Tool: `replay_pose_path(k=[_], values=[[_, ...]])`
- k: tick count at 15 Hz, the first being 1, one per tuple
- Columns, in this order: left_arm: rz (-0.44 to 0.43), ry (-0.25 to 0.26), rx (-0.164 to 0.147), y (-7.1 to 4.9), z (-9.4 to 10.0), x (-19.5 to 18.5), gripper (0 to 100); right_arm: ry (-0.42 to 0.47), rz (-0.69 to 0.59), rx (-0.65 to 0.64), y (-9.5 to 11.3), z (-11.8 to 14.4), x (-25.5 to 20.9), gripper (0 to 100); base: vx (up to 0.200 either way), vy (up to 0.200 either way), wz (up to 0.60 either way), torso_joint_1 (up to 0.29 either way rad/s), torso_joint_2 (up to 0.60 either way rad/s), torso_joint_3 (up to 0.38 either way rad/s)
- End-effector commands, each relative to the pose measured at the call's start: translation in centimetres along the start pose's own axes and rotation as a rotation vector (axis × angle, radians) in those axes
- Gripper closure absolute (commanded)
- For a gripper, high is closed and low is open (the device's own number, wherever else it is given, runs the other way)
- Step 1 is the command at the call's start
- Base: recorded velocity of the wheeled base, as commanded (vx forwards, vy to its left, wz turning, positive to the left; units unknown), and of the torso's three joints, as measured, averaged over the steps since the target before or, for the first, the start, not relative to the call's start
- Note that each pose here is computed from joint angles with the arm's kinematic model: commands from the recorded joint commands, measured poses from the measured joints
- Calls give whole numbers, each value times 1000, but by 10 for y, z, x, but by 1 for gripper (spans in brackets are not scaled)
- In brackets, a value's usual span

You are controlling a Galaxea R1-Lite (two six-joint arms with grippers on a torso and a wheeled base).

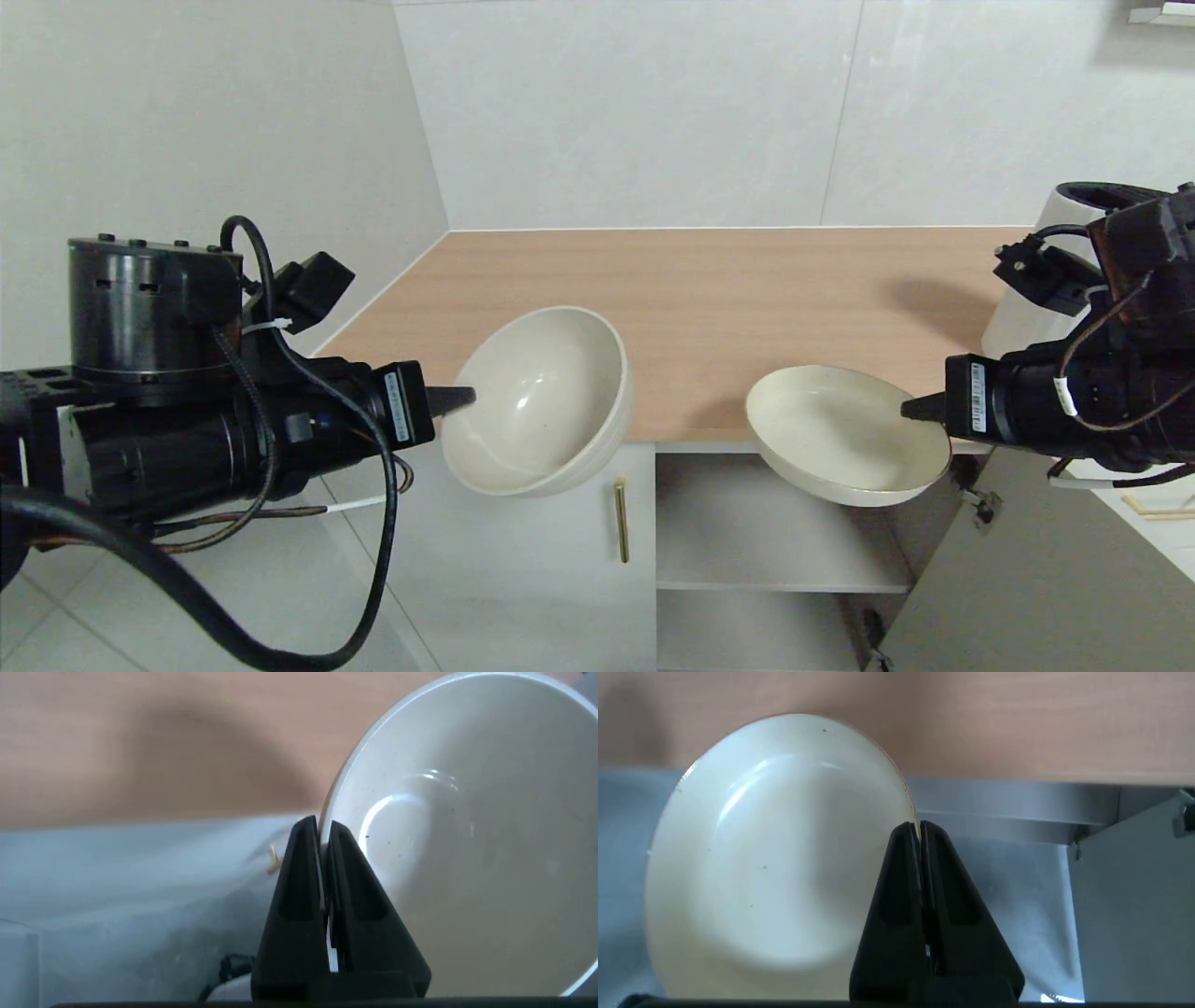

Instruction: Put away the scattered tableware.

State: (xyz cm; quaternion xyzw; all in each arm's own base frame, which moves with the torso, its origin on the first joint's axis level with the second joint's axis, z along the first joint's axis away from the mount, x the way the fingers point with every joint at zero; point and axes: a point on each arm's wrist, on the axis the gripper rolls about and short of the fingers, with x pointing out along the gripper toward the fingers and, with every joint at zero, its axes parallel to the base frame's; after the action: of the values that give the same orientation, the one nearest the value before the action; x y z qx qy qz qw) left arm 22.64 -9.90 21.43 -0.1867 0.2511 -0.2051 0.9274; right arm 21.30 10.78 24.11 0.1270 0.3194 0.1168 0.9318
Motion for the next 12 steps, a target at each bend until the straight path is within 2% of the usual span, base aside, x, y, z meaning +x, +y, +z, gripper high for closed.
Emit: replay_pose_path(k=[1, 3, 6, 12], values=[[-8, 16, 0, 0, -3, 1, 100, 3, 11, -11, -4, -8, -8, 100, 0, 0, 0, 0, 0, 0], [-30, 31, 1, -1, -5, 1, 100, -4, 19, -35, -5, -8, -10, 100, 0, 0, 0, 0, 0, 0], [-36, 38, 1, -1, -6, 2, 100, 8, 8, -34, -6, -9, -5, 100, -200, 0, 0, 4, 2, 2], [-29, 49, 1, 0, -7, 7, 100, 42, -11, -37, -7, -13, 10, 100, 0, 0, 0, 0, 0, 0]])
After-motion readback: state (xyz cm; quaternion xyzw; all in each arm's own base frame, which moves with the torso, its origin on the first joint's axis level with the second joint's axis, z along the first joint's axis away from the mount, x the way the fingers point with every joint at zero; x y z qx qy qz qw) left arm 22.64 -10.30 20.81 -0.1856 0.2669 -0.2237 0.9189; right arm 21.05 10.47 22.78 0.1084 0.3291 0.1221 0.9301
